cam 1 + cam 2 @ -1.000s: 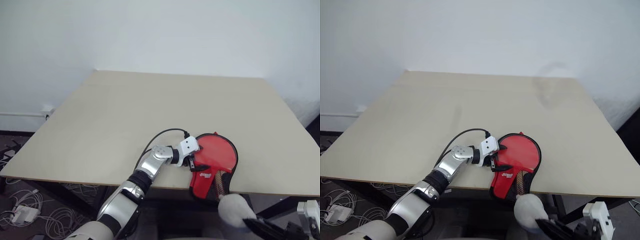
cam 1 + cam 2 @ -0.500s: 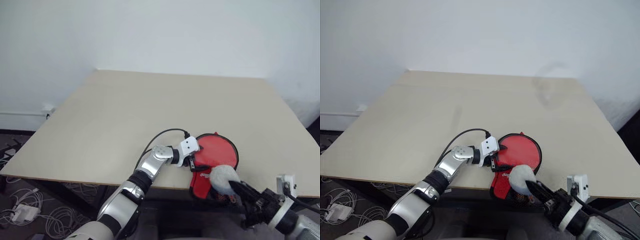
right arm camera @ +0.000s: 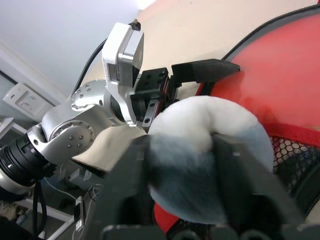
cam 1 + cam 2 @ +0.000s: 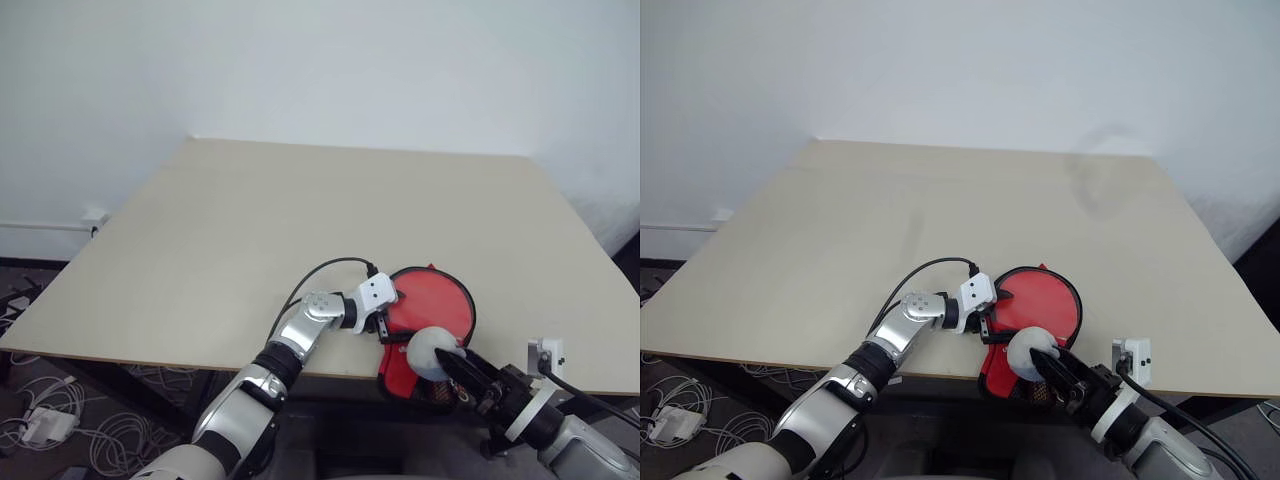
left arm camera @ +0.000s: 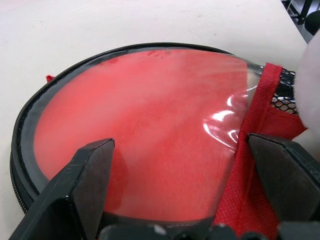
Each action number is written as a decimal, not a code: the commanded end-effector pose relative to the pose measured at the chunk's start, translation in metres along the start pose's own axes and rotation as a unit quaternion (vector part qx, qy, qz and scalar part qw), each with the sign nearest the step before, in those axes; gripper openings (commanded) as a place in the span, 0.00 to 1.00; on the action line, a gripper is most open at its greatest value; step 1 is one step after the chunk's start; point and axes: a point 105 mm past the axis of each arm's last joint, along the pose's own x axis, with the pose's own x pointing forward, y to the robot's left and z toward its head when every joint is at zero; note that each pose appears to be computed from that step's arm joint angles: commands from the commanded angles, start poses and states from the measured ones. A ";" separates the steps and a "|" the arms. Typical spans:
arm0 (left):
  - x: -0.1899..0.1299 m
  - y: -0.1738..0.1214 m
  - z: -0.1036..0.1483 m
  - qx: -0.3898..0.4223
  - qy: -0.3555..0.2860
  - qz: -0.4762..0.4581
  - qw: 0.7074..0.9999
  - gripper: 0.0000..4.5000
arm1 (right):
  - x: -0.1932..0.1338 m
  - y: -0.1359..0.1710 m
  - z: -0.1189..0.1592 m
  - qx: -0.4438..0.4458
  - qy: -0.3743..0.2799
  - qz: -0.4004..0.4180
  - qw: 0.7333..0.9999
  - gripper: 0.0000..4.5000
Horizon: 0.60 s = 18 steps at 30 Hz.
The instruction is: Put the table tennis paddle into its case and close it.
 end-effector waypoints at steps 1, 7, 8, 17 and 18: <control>-0.015 0.007 -0.040 -0.031 0.076 0.031 0.996 1.00 | 0.001 0.002 0.008 -0.014 -0.018 0.003 1.000 0.67; -0.016 0.022 -0.020 -0.089 0.026 0.051 0.994 1.00 | 0.002 0.002 0.011 -0.017 -0.033 0.002 0.999 0.67; -0.017 0.025 -0.016 -0.098 0.016 0.049 0.994 1.00 | 0.002 0.002 0.012 -0.028 -0.038 0.001 0.999 0.67; -0.028 0.042 0.021 -0.179 -0.077 0.044 0.980 1.00 | 0.001 0.005 0.040 -0.079 -0.113 0.004 0.990 0.67; -0.029 0.043 0.022 -0.179 -0.080 0.042 0.980 1.00 | 0.000 0.004 0.047 -0.084 -0.126 0.001 0.988 0.67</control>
